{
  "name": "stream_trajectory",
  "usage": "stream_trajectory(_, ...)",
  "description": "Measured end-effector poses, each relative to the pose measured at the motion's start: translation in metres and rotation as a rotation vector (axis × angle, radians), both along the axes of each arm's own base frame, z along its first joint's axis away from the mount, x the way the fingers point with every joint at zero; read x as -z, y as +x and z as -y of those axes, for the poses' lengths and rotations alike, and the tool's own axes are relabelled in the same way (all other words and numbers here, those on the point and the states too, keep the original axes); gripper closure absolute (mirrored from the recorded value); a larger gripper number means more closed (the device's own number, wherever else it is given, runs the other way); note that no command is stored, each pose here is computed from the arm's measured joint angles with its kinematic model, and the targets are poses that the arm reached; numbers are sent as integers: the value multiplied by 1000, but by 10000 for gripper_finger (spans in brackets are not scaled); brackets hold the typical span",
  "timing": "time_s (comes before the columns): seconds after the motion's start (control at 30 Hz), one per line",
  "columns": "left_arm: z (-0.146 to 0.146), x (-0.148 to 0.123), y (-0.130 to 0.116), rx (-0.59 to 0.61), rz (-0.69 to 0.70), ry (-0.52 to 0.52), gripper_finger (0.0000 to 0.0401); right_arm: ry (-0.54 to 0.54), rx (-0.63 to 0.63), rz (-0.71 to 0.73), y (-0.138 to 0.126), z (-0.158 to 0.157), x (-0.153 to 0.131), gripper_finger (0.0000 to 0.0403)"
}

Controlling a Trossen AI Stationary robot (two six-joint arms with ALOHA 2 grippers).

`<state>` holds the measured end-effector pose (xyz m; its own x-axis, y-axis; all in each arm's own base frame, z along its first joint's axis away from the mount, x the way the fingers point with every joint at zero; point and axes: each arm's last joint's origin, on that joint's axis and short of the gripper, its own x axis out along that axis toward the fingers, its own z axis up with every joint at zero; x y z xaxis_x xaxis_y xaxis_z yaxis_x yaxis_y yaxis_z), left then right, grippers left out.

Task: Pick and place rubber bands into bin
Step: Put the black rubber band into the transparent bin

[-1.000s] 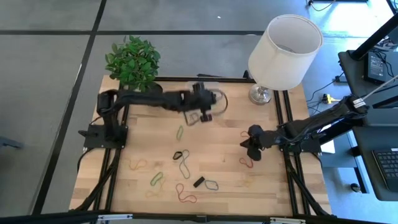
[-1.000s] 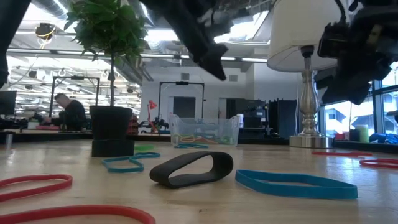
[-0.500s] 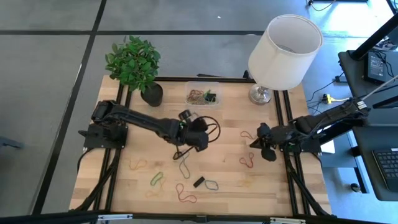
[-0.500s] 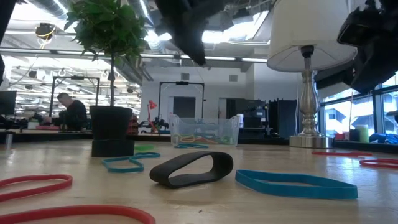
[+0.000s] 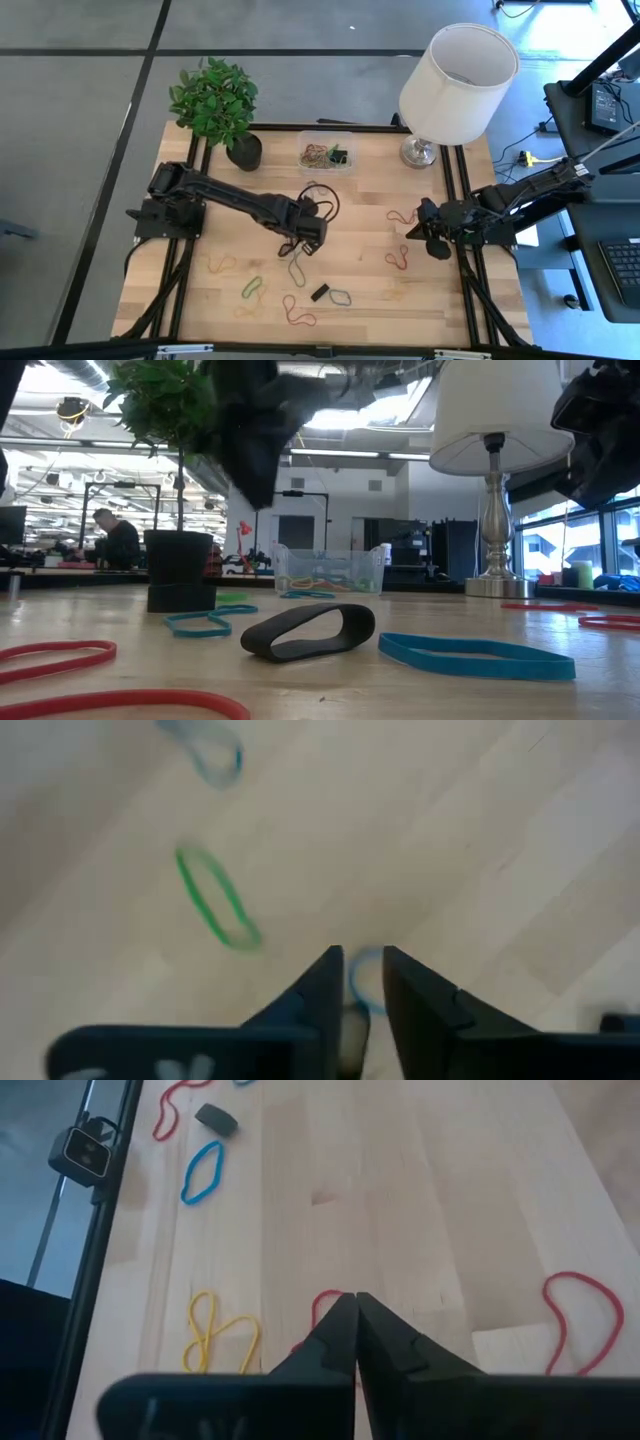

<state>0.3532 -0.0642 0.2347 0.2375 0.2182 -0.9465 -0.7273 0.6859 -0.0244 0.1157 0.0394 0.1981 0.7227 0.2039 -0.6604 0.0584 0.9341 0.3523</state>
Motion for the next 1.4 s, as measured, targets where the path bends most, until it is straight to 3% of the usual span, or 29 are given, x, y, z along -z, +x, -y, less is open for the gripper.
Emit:
stream_trajectory(0.27,5,50,-21,-105,-141,-181,273,5,3,-3,0,0,0,396)
stream_trajectory(0.47,10,71,-32,-88,-173,-197,273,4,3,-2,0,0,0,396)
stream_trajectory(0.63,10,82,-39,-93,-206,-188,302,-9,-10,3,0,0,0,396)
stream_trajectory(0.8,18,84,-32,-57,-121,-213,386,-11,-11,4,0,0,0,396)
stream_trajectory(1.0,24,64,-14,7,-8,-194,397,-14,-13,4,0,0,0,396)
stream_trajectory(1.23,11,14,15,34,160,16,398,-31,-25,9,0,0,0,396)
stream_trajectory(1.4,-17,-16,33,92,237,147,398,-22,-17,7,0,0,0,396)
